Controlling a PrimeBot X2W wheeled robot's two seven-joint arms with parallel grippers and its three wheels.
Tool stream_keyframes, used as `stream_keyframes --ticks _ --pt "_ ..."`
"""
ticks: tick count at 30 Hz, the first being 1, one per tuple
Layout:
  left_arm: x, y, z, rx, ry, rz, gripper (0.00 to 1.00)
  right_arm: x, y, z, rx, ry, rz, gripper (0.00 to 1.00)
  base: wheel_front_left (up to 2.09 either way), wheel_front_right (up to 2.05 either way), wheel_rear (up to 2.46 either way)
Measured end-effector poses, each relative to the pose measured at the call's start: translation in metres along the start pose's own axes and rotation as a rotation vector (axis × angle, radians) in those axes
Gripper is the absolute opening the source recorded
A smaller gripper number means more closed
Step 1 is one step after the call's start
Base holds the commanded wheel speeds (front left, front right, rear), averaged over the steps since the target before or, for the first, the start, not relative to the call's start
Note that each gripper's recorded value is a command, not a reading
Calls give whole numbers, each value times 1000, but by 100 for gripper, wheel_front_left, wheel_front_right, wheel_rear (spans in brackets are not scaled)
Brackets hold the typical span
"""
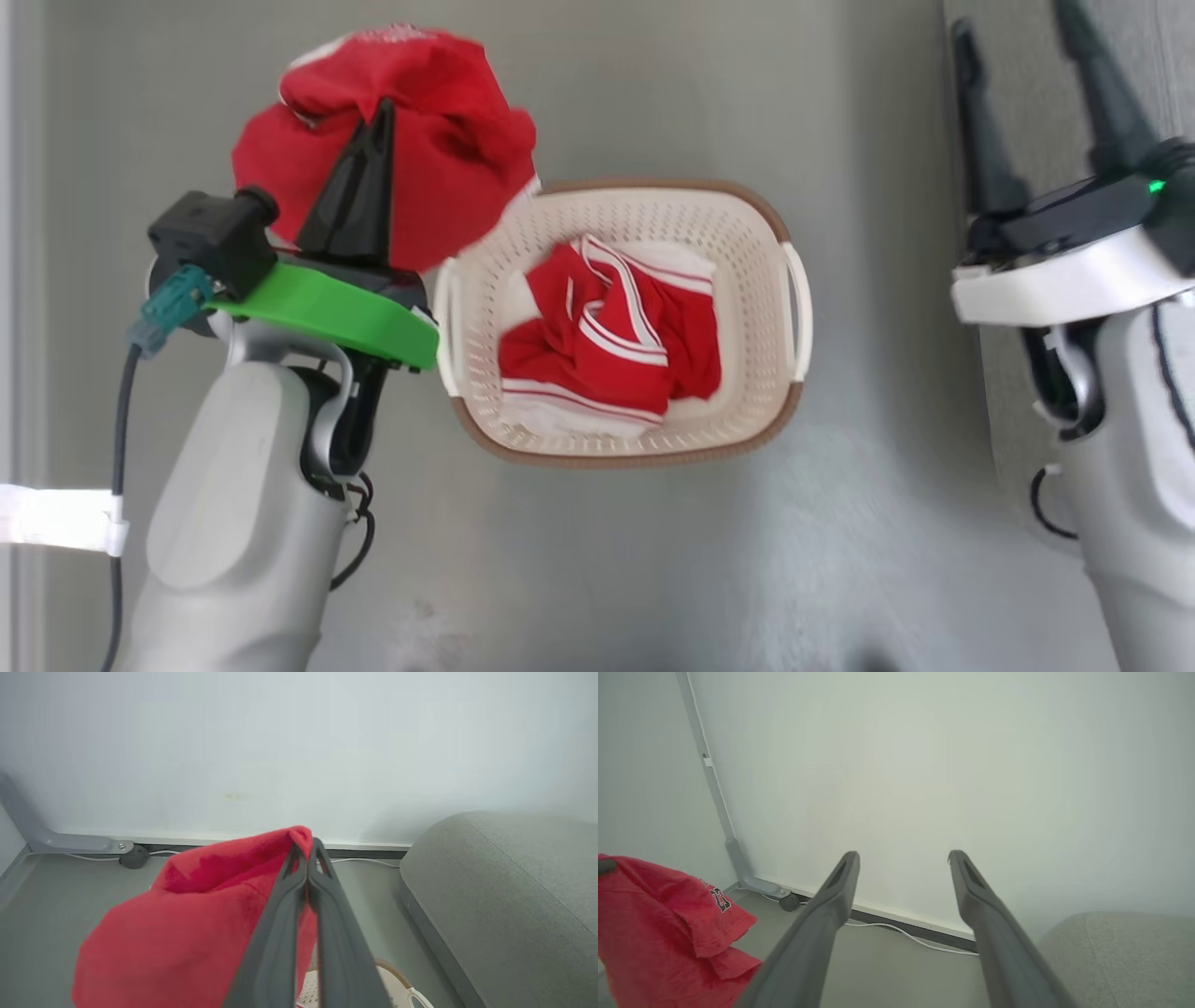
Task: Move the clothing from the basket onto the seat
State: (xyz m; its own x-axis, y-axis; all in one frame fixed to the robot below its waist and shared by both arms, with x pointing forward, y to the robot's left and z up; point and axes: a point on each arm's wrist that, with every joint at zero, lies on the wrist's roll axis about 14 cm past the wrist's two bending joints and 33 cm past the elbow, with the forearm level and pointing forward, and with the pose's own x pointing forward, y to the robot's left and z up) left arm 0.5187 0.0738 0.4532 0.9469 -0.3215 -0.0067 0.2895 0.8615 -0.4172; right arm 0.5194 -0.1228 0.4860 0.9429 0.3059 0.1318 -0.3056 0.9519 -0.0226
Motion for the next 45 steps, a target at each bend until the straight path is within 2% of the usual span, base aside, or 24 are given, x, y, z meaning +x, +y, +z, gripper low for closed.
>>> stream_keyframes --ticks 8,14,20,27,36,41,42,43,45 --pt "-27 -19 48 53 -77 -19 0 -7 76 34 54 -55 192 100 0 0 0" --pt "-48 -34 76 84 -114 -33 0 -39 163 46 154 -33 416 100 0 0 0" --pt "-72 -57 88 102 -122 -71 0 -68 213 67 183 -44 559 100 0 0 0" --pt "-99 -89 94 110 -117 -130 0 -92 232 82 159 -54 615 100 0 0 0" --pt "-139 -152 115 133 -153 -279 0 -120 241 96 149 -60 625 100 0 0 0" --pt "-157 -181 119 106 -157 -362 0 -126 247 101 142 -71 641 100 0 0 0" --pt "-160 -186 120 98 -155 -375 0 -127 248 102 141 -73 644 83 0 0 0" --pt "-163 -190 120 97 -152 -387 0 -128 249 103 144 -73 647 0 0 0 0" --pt "-167 -196 120 89 -150 -405 0 -130 252 102 162 -63 656 0 0 0 0"
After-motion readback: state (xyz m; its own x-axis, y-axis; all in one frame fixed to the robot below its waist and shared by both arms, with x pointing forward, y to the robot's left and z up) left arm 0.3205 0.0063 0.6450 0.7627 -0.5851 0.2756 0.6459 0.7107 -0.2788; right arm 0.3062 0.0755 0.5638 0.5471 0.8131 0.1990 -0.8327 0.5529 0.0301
